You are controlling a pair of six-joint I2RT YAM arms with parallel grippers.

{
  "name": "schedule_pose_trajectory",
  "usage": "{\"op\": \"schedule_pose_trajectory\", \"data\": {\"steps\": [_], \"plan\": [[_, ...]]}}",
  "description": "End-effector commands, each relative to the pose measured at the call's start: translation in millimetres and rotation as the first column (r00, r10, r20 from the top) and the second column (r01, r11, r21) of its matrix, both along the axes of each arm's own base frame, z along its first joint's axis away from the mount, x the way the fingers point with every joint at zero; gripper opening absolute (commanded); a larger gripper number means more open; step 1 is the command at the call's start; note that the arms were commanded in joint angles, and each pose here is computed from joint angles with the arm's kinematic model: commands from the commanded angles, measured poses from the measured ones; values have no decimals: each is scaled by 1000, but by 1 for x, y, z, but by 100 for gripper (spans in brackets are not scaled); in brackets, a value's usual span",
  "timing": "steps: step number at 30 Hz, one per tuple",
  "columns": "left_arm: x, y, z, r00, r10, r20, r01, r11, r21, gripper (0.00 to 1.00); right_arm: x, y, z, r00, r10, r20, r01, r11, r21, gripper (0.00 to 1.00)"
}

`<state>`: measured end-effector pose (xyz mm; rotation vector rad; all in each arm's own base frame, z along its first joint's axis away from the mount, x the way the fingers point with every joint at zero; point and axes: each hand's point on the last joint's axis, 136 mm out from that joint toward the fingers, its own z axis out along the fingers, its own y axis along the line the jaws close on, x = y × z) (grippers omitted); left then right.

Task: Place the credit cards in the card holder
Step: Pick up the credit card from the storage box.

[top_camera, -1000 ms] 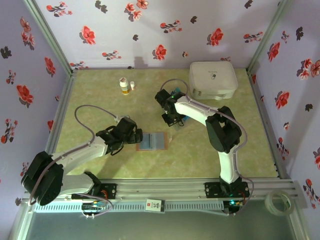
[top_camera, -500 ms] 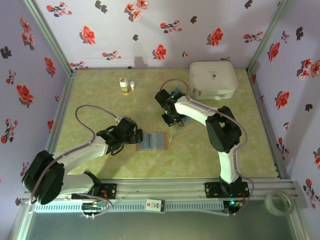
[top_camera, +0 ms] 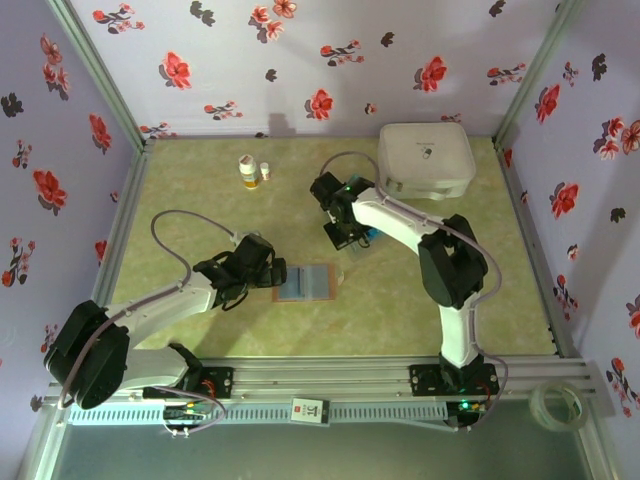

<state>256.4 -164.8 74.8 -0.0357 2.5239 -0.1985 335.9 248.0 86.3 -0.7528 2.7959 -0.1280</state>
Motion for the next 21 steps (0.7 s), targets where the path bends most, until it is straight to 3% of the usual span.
{"op": "schedule_pose_trajectory", "data": {"steps": [1,5,10,14,21], "plan": [[1,4,6,1000,-1,-6,2,1000,25,100,-7,0,50,998,26,58,-29,998,52,0],[3,6,11,1000,-7,-9,8,998,55,100,-12,8,82,994,8,105,-26,985,171,0],[5,7,13,1000,-10,-20,12,996,88,100,-16,28,120,989,-41,140,-15,924,381,0],[6,10,9,1000,1,-31,3,993,114,100,-21,42,138,987,-96,130,8,831,556,0],[5,21,4,999,39,4,-40,990,137,100,-28,57,138,977,-201,65,74,615,785,0]]}}
